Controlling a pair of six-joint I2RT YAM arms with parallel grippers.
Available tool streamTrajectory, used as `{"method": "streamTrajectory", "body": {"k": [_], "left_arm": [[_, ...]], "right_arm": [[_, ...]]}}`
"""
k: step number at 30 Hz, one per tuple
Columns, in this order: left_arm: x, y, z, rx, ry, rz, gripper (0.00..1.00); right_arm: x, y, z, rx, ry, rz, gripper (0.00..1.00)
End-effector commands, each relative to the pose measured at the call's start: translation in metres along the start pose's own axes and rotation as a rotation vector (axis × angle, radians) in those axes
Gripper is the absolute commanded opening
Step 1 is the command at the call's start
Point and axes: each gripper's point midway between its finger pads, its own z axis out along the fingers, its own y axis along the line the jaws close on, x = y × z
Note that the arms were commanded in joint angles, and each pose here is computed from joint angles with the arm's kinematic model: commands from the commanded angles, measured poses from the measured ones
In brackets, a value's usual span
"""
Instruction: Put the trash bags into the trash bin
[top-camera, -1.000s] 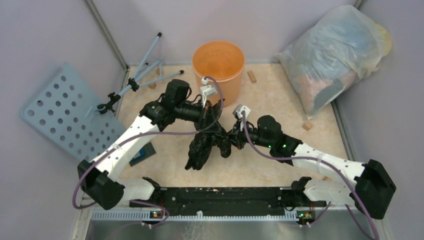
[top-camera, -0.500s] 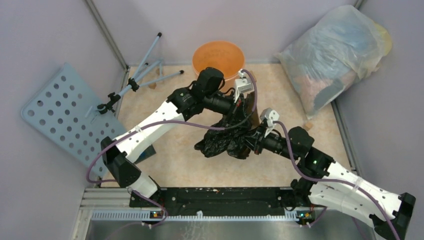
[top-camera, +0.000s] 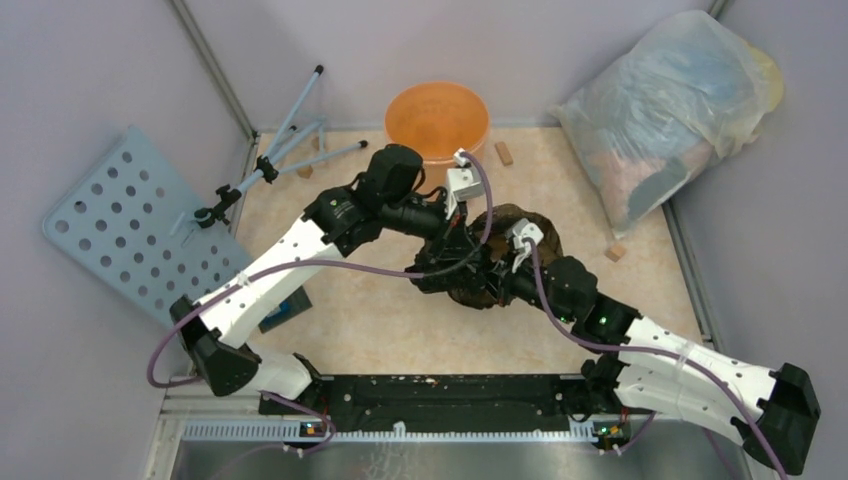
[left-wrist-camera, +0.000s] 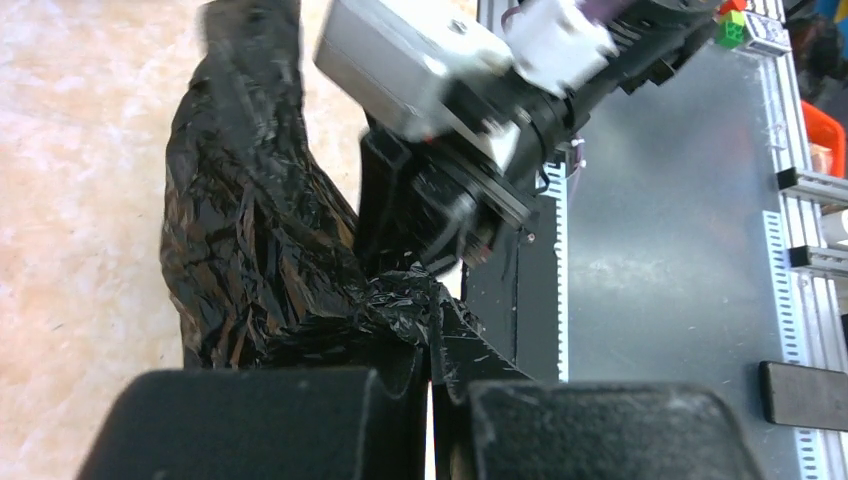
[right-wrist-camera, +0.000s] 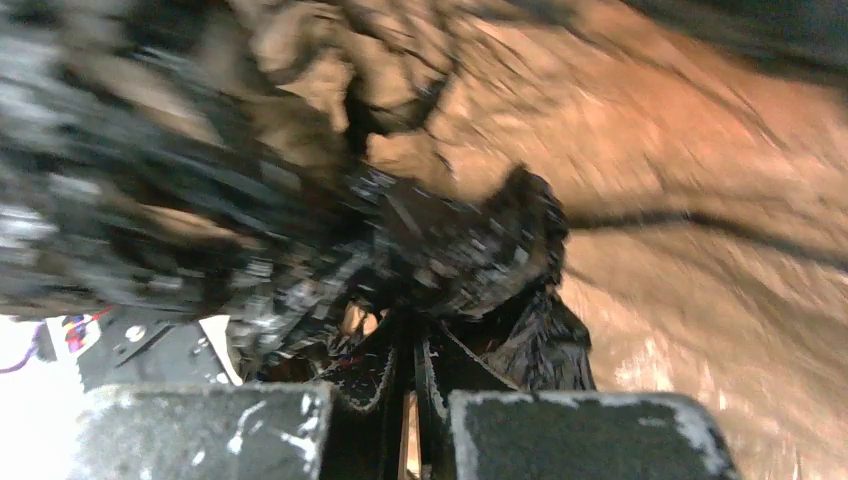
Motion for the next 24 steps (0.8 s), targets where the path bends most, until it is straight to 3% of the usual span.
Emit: {"method": "streamTrajectory", "body": {"k": [1,7,15,19,24], "left_arm": [[0.001,-0.007,-0.023,-0.059,-0.026,0.099,0.0],[0.023,-0.008,-0.025,-0.059,0.004,0.127,0.0],[0.066,0.003,-0.012,-0.062,0.044,0.085,0.0],[0.093,0.018,-0.002,-0.104,0.095,0.024,0.0],[0.099,0.018,0.004,-0.104,0.083,0.021,0.0]], "right_arm": [[-0.021,-0.033,-0.007,0.201,-0.142,0.04,0.0],[-0.019,-0.058,-0.019,0.334,-0.199,0.063,0.0],[-0.002,-0.061,-0.015,0.338,-0.182,0.082,0.02],[0.012,-0.063,-0.015,0.338,-0.146,0.082,0.2],[0.014,-0.069,-0.02,0.373,-0.15,0.088,0.23]]}}
